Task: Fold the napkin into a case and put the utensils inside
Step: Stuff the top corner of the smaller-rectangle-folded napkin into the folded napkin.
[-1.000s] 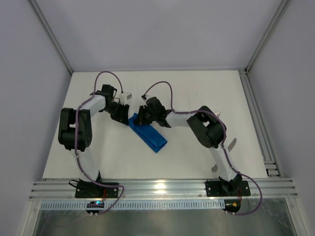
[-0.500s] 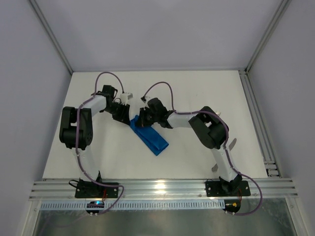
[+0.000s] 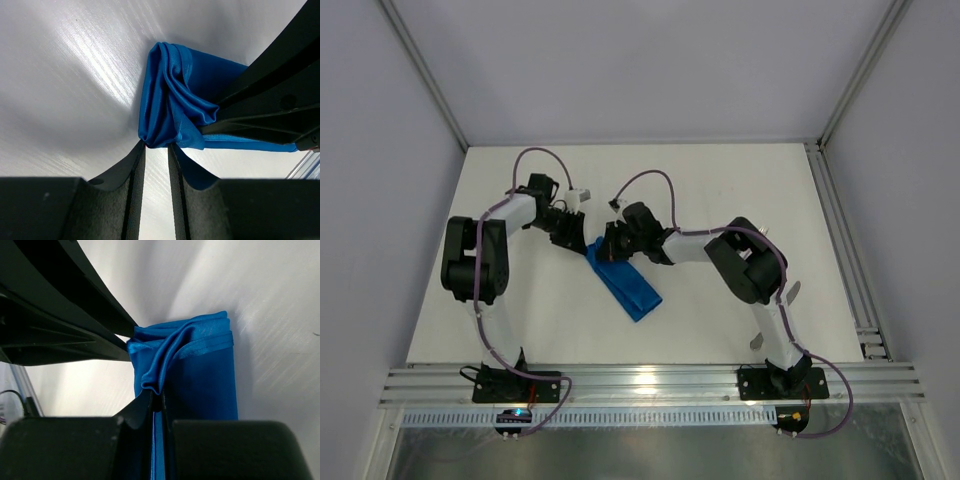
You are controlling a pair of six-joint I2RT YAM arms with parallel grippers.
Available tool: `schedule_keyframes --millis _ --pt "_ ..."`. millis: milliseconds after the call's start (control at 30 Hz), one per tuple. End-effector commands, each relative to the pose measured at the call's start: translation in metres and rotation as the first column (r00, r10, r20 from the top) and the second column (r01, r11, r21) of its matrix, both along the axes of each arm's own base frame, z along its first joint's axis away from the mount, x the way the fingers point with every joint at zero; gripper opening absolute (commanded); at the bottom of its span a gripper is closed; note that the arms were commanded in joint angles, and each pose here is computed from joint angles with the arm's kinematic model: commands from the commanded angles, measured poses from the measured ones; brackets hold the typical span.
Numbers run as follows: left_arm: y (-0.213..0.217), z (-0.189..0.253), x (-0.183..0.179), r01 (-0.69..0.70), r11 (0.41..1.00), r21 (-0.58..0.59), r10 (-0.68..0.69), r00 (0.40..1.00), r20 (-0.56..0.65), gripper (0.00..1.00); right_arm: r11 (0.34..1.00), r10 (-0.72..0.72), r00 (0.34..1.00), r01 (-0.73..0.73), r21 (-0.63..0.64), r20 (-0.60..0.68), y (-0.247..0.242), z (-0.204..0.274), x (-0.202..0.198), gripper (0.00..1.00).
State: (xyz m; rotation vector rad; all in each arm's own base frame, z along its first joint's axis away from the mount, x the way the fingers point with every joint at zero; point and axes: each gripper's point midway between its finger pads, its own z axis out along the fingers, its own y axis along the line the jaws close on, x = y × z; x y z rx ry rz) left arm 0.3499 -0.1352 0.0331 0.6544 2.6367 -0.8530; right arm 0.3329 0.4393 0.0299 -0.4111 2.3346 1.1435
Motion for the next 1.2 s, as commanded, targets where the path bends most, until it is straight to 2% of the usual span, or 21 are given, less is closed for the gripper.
schedule_keyframes --millis 0,133,267,333,433,633,900,1167 --pt "-0.008 0.0 0.0 0.012 0.999 -0.048 -0.013 1.0 -0.01 0.26 0.993 -0.008 0.999 0.012 0.119 -0.031 0.019 0.014 -0.003 0.07" --pt "-0.011 -0.005 -0.002 0.014 0.998 -0.058 -0.016 0.999 -0.032 0.26 0.985 -0.034 0.996 0.046 0.165 -0.077 0.024 0.008 -0.004 0.08" --pt "-0.012 -0.002 -0.006 0.027 0.997 -0.069 -0.03 0.999 -0.038 0.28 0.987 -0.108 0.989 0.119 0.112 -0.099 0.015 -0.006 0.001 0.09" --pt "-0.01 0.011 -0.002 0.031 0.998 -0.061 -0.03 1.0 0.008 0.34 0.985 -0.135 0.985 0.146 0.093 -0.109 0.009 -0.009 0.001 0.09" --pt "-0.007 0.038 0.005 0.03 0.999 -0.046 -0.025 0.996 0.088 0.37 0.984 -0.151 0.982 0.16 0.074 -0.112 0.004 -0.011 0.0 0.09" --pt "-0.008 0.066 0.03 -0.008 0.999 -0.036 0.014 0.985 0.171 0.4 0.986 -0.139 0.984 0.148 0.079 -0.109 0.006 -0.011 0.0 0.09" --pt "-0.027 0.017 0.036 0.039 0.997 0.062 -0.044 0.996 0.079 0.4 0.988 -0.125 0.986 0.134 0.083 -0.107 0.006 -0.012 -0.003 0.09" --pt "-0.035 0.007 0.038 0.074 0.99 0.118 -0.084 0.993 0.084 0.39 0.988 -0.123 0.987 0.132 0.085 -0.099 0.005 -0.009 -0.002 0.09"
